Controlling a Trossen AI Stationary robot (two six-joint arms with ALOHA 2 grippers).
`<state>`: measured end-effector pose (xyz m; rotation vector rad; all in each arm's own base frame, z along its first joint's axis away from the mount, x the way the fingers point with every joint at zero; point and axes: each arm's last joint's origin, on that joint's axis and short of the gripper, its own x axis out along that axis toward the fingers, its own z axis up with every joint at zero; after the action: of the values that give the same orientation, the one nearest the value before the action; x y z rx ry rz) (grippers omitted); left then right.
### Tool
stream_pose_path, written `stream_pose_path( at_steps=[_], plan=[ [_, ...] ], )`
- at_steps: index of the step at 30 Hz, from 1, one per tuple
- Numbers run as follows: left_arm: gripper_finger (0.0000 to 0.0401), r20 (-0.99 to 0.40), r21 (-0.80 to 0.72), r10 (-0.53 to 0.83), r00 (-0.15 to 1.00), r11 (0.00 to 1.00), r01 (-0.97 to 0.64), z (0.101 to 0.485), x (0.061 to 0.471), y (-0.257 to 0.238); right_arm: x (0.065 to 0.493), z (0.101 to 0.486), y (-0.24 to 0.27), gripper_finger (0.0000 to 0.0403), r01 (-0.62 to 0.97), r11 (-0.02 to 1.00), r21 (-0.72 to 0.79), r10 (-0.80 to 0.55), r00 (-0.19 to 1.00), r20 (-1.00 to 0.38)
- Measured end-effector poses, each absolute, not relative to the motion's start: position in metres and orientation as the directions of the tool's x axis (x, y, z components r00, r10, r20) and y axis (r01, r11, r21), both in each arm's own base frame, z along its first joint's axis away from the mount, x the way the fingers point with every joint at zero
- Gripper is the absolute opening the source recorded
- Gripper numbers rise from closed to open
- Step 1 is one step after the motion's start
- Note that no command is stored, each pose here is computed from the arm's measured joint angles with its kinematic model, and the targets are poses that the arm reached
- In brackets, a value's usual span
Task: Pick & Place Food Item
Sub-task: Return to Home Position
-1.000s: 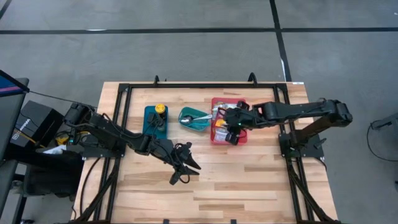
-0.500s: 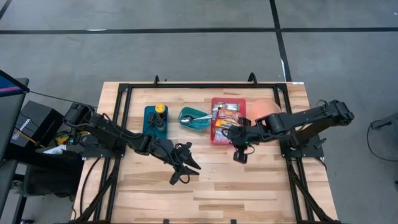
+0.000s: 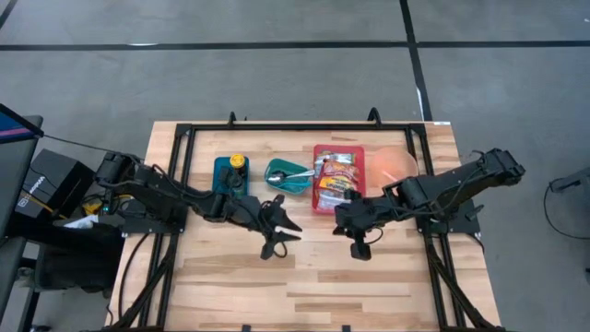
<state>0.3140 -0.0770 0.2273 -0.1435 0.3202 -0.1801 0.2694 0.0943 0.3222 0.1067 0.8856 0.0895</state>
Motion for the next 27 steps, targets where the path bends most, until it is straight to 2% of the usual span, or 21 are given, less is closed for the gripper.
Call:
stream_pose_path(
  at_steps=[7,10,18,27],
  plan=[
    [0.0105,-0.238,-0.224,-0.32,0.917,0.937,0.268,0.234,0.319,-0.056,0.283,0.334,0.091,0.0001,-0.2,0.972,0.126,0.233,0.724,-0.649],
    [0.0097,-0.199,-0.223,-0.315,0.928,0.937,0.27,0.246,0.315,-0.047,0.289,0.339,0.083,0.0,-0.226,0.968,0.105,0.243,0.76,-0.602],
    [0.0067,-0.025,-0.178,-0.282,0.959,0.945,0.273,0.299,0.283,-0.032,0.297,0.348,0.052,0.0,-0.181,0.983,0.035,0.172,0.829,-0.531],
    [0.0035,0.078,-0.12,-0.237,0.968,0.962,0.245,0.34,0.24,-0.018,0.285,0.375,0.019,0.0,-0.092,0.996,0.008,0.088,0.914,-0.395]
  ],
)
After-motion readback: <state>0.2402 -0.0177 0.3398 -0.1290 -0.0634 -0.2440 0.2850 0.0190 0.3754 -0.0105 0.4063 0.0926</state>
